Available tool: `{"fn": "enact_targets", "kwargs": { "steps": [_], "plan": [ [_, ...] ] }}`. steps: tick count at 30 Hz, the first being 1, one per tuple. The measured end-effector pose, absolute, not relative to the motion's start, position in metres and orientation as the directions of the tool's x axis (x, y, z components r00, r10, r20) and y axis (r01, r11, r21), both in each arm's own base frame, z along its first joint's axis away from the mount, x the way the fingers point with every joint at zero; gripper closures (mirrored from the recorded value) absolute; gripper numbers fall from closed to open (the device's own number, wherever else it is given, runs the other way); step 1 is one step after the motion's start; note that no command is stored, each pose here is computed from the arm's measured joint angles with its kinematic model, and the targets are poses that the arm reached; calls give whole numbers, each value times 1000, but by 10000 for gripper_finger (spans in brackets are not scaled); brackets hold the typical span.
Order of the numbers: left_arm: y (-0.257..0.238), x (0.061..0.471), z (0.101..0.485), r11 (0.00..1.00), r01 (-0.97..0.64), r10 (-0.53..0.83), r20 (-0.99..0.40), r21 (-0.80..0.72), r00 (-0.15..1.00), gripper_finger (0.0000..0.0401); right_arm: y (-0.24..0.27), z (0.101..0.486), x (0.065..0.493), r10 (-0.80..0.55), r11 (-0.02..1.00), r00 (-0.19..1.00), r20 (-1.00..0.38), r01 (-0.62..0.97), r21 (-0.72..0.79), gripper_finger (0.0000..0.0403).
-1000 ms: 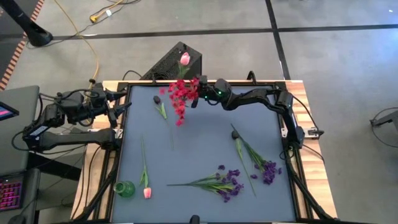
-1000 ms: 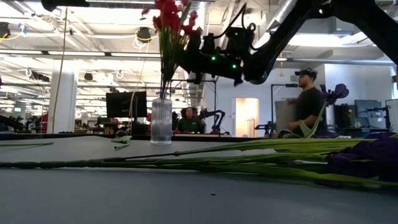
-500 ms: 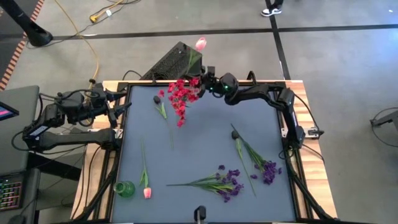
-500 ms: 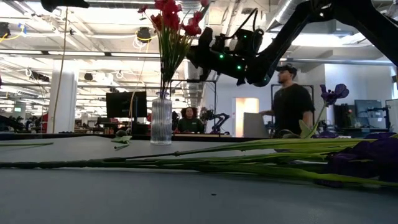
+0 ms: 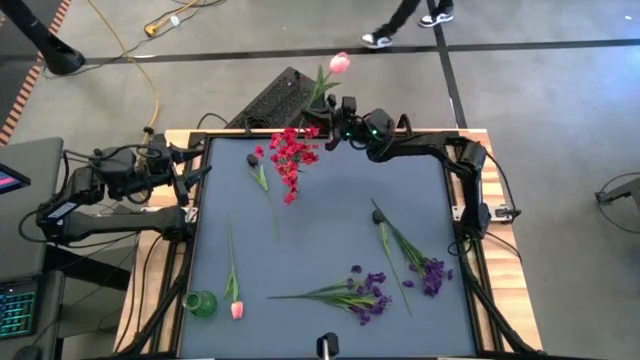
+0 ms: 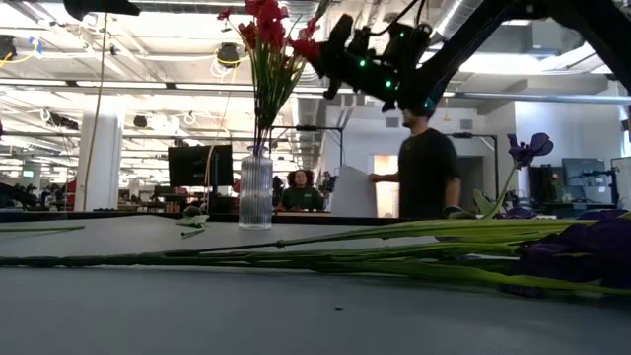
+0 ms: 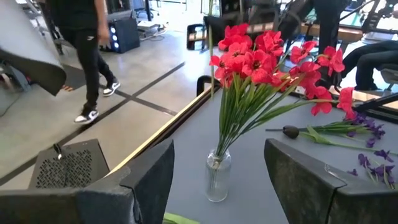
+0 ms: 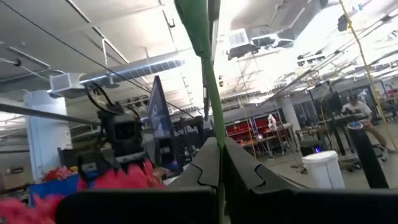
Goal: Sort flowers into vase by color
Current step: Put the top pink tulip into the transparent vase
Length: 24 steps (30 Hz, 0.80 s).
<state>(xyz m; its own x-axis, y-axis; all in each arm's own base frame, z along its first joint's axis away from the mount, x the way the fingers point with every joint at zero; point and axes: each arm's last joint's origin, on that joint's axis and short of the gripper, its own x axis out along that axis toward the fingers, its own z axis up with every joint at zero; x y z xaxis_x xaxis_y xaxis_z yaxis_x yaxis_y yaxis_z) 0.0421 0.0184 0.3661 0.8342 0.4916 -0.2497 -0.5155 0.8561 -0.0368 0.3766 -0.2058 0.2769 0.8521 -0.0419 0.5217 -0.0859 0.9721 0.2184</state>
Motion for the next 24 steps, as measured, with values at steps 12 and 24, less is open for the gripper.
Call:
{"fn": "enact_targets", "kwargs": {
  "steps": [12,24],
  "plan": [
    [18,41,362,863,-504,473,-296,-33,830,164,-174,340,357,-17,997,920,391,-13,75,372],
    [12,46,367,965,-261,248,-246,-20,937,164,-109,407,311,42,997,964,264,-21,-80,372]
  ]
}}
